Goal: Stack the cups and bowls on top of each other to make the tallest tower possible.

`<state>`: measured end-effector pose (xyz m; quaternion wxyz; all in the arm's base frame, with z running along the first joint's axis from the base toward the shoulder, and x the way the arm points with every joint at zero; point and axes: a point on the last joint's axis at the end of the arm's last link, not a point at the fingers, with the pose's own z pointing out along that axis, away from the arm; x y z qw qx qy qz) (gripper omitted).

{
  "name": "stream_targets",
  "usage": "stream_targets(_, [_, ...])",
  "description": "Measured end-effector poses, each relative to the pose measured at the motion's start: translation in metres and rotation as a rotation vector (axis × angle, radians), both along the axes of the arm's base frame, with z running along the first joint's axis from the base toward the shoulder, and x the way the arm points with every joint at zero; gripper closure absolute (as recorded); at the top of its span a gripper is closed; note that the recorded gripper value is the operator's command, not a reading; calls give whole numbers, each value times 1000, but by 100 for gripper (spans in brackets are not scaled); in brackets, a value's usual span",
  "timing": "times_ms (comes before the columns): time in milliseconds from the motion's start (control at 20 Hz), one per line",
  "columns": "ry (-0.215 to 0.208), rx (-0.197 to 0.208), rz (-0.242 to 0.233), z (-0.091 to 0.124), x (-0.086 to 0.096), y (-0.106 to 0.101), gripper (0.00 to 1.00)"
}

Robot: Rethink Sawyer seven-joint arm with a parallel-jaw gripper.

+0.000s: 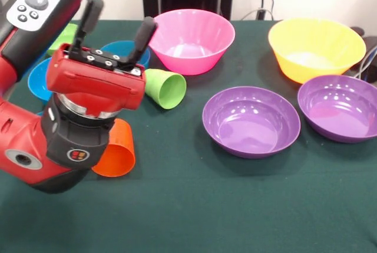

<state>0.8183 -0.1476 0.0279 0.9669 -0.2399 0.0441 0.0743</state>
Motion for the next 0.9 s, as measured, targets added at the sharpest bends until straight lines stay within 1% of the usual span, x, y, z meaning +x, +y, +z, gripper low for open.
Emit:
stream_targets(250, [-8, -44, 46, -7, -10, 4, 0])
stream_targets(400, [-22, -73, 89, -11, -23, 3, 0])
stream_targets(500, [-28, -100, 128, -14, -33, 3, 0])
stream_targets(600, [-27, -119, 148, -15, -38, 2, 0])
stream_targets(750, [-21, -168, 193, -17, -48, 0, 0])
stream_targets(800, [-12, -192, 212, -18, -51, 0, 0])
stream_targets(900, [15, -252, 251, -18, -56, 1, 0])
